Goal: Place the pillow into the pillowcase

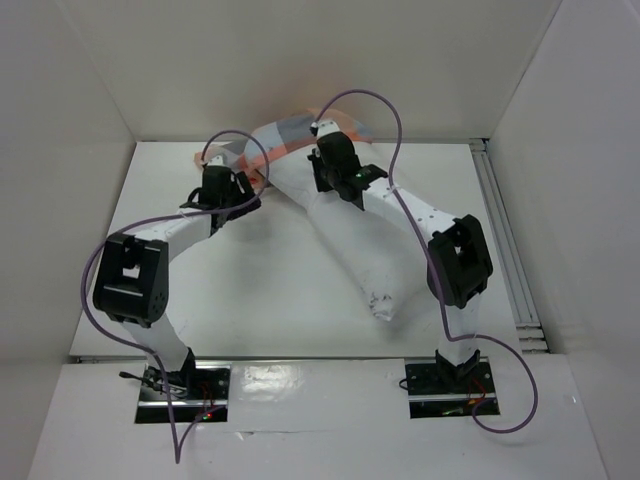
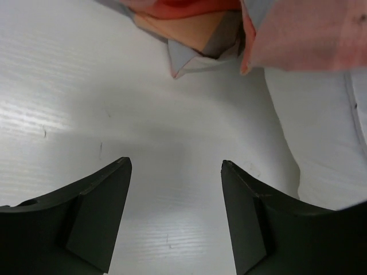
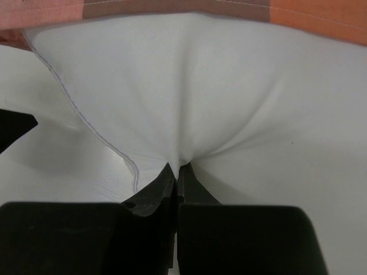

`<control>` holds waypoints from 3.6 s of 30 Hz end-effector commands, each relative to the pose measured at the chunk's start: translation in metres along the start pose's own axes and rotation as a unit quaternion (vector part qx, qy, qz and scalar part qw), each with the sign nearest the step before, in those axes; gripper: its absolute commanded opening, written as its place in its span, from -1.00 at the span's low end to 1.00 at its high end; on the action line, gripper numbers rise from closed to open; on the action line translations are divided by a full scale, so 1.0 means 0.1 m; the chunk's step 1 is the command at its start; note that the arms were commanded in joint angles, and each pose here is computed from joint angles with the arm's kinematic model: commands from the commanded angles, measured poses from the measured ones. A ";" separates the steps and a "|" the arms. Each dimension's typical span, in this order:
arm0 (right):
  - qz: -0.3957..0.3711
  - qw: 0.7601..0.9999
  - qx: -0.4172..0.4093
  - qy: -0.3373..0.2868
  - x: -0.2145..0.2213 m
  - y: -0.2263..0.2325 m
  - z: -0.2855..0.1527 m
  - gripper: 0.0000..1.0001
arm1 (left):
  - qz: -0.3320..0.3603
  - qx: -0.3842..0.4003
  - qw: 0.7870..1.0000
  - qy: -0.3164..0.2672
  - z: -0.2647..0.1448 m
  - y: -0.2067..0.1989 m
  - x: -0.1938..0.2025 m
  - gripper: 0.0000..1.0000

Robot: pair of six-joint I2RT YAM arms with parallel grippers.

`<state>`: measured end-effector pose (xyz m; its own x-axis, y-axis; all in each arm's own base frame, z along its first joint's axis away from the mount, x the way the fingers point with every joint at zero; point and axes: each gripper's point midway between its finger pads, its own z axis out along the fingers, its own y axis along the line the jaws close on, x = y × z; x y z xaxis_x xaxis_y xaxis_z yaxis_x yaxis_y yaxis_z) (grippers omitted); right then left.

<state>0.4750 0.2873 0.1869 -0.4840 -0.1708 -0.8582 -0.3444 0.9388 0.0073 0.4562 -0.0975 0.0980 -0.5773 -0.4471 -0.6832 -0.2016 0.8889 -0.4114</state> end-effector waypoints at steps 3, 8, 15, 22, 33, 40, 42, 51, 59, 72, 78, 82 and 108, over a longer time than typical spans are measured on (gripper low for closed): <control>0.014 0.999 -0.004 -0.049 -0.37 -0.08 -0.26 -1.00 | -0.025 0.091 0.993 -0.068 0.14 -0.33 -0.67 0.49; 0.010 0.998 -0.009 -0.053 -0.44 -0.06 -0.28 -1.00 | -0.020 0.141 0.987 -0.079 0.19 -0.47 -0.73 0.49; 0.008 0.999 -0.012 -0.044 -0.40 -0.04 -0.24 -1.00 | -0.027 0.142 0.987 -0.069 0.43 -0.49 -0.79 0.41; 0.011 0.999 -0.004 -0.049 -0.45 -0.10 -0.24 -1.00 | -0.026 0.143 0.987 -0.073 0.49 -0.53 -0.87 -0.49; 0.012 0.999 0.001 -0.049 -0.48 -0.11 -0.19 -1.00 | 0.028 0.167 0.982 -0.084 -0.04 -0.87 -1.03 -1.00; 0.033 0.993 0.017 -0.109 -1.19 -0.28 -0.07 -1.00 | 0.104 0.308 0.941 -0.088 -0.92 -2.04 -1.13 -1.00; 0.046 0.984 0.015 -0.170 -1.72 -0.33 -0.32 -1.00 | 0.131 0.361 0.921 -0.067 -1.20 -2.30 -1.07 -1.00; 0.069 0.988 -0.030 -0.138 -1.33 -0.16 -0.20 -1.00 | 0.157 0.440 0.883 -0.038 -1.95 -2.50 -0.97 -1.00; 0.110 0.991 -0.073 -0.040 -0.24 0.26 0.36 -1.00 | 0.121 0.446 0.883 0.087 -2.03 -2.20 -0.02 -1.00; 0.146 0.986 -0.060 -0.046 0.36 0.23 -0.31 -1.00 | 0.130 0.453 0.879 0.077 -2.55 -2.13 -0.24 0.51; 0.138 0.988 -0.066 -0.030 0.77 0.30 -0.60 -1.00 | 0.111 0.453 0.882 0.066 -2.67 -1.97 -0.51 0.10; 0.132 0.989 -0.067 -0.017 0.92 0.39 -0.73 -1.00 | 0.118 0.232 0.964 0.050 -2.08 -1.47 -0.57 -0.13; 0.129 0.990 -0.005 -0.058 0.80 0.00 -1.34 0.90 | 0.202 -0.070 0.976 0.029 -1.86 -1.16 0.36 0.34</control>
<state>0.3315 0.2586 0.1769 -0.4965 0.1167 -0.8602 -0.2932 0.9101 0.2927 0.3177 -0.2110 0.2251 -0.6982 -0.0119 -0.7158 0.0018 0.9998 -0.0184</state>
